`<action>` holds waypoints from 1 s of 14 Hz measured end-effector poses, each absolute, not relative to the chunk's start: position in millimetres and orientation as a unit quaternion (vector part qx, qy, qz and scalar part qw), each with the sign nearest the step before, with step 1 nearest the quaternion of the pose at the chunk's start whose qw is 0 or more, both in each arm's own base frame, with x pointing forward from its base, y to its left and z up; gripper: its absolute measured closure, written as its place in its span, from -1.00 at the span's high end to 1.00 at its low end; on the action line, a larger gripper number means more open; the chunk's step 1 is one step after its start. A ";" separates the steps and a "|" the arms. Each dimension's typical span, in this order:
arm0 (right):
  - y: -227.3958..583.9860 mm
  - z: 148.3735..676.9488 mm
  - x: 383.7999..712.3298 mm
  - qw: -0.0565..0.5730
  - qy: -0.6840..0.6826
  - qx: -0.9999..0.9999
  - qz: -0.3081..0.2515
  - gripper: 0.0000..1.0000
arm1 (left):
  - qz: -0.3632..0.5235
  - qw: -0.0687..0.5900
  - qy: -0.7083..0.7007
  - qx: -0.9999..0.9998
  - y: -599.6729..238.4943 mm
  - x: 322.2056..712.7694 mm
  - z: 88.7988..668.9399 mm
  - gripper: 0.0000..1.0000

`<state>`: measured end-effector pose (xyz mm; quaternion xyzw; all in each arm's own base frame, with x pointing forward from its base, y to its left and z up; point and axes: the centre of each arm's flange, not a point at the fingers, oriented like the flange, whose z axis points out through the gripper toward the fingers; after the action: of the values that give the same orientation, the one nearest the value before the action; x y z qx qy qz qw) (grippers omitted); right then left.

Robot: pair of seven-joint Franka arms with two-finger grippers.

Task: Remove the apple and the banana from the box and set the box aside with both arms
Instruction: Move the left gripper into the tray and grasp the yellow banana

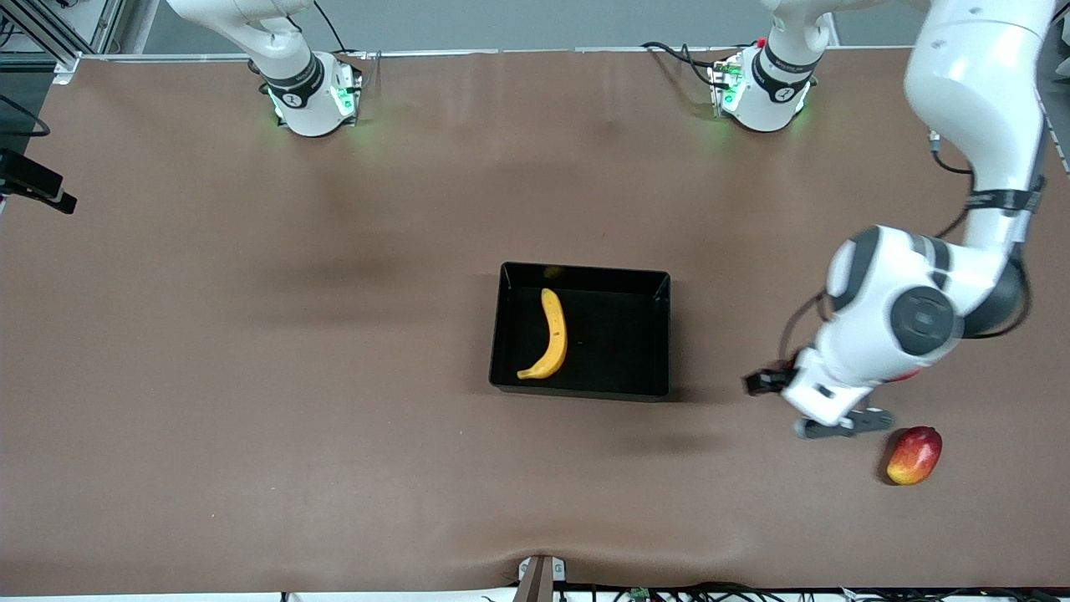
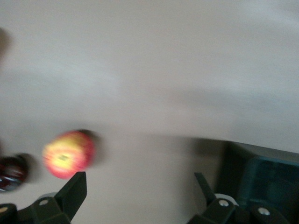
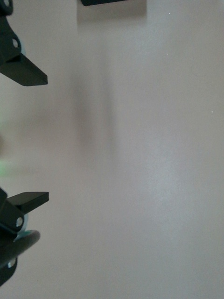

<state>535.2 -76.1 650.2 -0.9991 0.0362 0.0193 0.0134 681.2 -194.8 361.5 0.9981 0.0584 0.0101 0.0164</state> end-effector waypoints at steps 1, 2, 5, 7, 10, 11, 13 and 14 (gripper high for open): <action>-76.1 650.2 535.2 0.013 0.036 -0.999 0.019 1.00 | 0.009 0.019 0.060 0.998 -229.8 670.2 362.3 1.00; -76.2 650.2 535.2 0.013 0.036 -0.999 0.019 1.00 | 0.008 0.019 0.059 0.998 -262.4 658.4 361.2 1.00; -76.4 650.3 535.3 0.013 0.036 -0.999 0.019 1.00 | 0.006 0.016 0.056 0.998 -330.8 629.5 350.5 1.00; -75.9 650.4 536.0 0.018 0.037 -0.999 0.016 1.00 | 0.012 0.019 0.041 0.999 -359.3 619.0 335.4 1.00; -76.2 643.3 540.8 0.026 0.039 -0.999 0.020 1.00 | 0.036 0.026 0.022 0.999 -407.9 600.6 298.8 1.00; -76.0 640.1 543.9 0.027 0.039 -0.999 0.020 1.00 | 0.040 0.029 0.017 0.999 -422.5 593.7 286.2 1.00; -75.5 633.5 549.9 0.025 0.039 -0.999 0.020 1.00 | 0.046 0.024 0.006 0.999 -444.1 580.9 264.0 1.00; -75.4 630.4 552.0 0.024 0.039 -0.999 0.022 1.00 | 0.049 0.017 -0.002 0.999 -453.5 574.8 255.3 1.00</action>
<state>552.0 -75.4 630.4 -0.9987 0.0394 0.0216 0.0244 574.8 -453.5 255.3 0.9987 -0.0021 0.0490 0.0171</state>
